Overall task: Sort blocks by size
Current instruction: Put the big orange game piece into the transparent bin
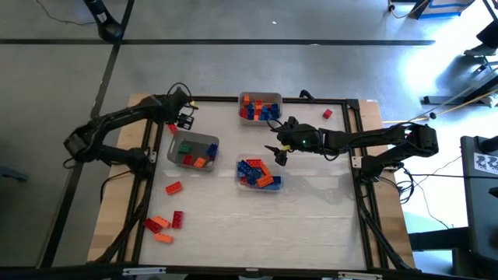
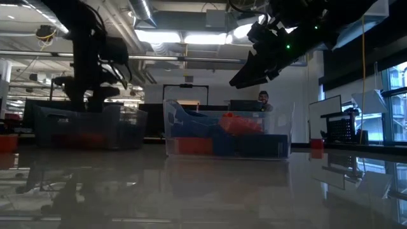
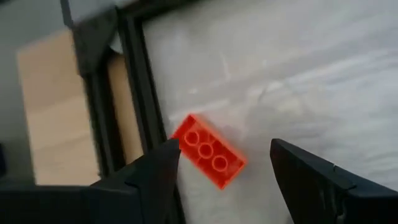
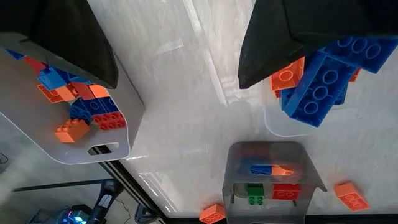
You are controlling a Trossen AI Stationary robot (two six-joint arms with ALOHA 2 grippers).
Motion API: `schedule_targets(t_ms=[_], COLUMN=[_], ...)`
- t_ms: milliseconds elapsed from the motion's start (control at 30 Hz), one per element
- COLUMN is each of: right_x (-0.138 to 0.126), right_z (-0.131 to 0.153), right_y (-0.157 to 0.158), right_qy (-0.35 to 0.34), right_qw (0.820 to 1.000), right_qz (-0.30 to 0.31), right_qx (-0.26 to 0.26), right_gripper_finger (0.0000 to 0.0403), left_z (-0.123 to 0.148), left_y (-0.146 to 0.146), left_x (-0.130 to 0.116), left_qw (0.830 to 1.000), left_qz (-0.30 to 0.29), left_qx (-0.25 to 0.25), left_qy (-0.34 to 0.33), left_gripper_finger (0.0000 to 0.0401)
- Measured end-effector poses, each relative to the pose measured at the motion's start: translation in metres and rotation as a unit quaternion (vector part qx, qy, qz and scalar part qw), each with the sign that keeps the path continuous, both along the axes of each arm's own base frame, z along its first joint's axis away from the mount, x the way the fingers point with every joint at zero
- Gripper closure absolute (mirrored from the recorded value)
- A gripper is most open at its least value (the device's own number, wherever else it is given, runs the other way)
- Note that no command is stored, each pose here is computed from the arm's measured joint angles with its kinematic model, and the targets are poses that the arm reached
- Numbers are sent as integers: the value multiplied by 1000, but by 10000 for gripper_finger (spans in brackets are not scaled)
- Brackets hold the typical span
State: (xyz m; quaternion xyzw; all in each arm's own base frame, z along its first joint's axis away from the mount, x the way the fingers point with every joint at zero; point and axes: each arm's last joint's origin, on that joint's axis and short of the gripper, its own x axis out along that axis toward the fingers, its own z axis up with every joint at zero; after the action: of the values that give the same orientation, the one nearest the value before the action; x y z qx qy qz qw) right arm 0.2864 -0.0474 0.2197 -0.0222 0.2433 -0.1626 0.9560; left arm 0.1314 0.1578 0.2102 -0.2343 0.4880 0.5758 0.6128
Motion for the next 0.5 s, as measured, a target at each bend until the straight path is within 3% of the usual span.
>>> schedule_targets(t_ms=[267,500], right_x=[0,0], right_z=[0,0], right_y=[0,0], right_qy=[-1,-3], right_qw=[1000,1000], right_qz=[0,1], right_qx=[-1,-1], right_gripper_finger=[72,72], left_z=[-28,-46], left_y=[13,21], left_x=[1,6], left_qw=[996,993], left_qz=[23,34], left_qx=[-80,-95], left_qy=[32,53], left_gripper_finger=[160,160])
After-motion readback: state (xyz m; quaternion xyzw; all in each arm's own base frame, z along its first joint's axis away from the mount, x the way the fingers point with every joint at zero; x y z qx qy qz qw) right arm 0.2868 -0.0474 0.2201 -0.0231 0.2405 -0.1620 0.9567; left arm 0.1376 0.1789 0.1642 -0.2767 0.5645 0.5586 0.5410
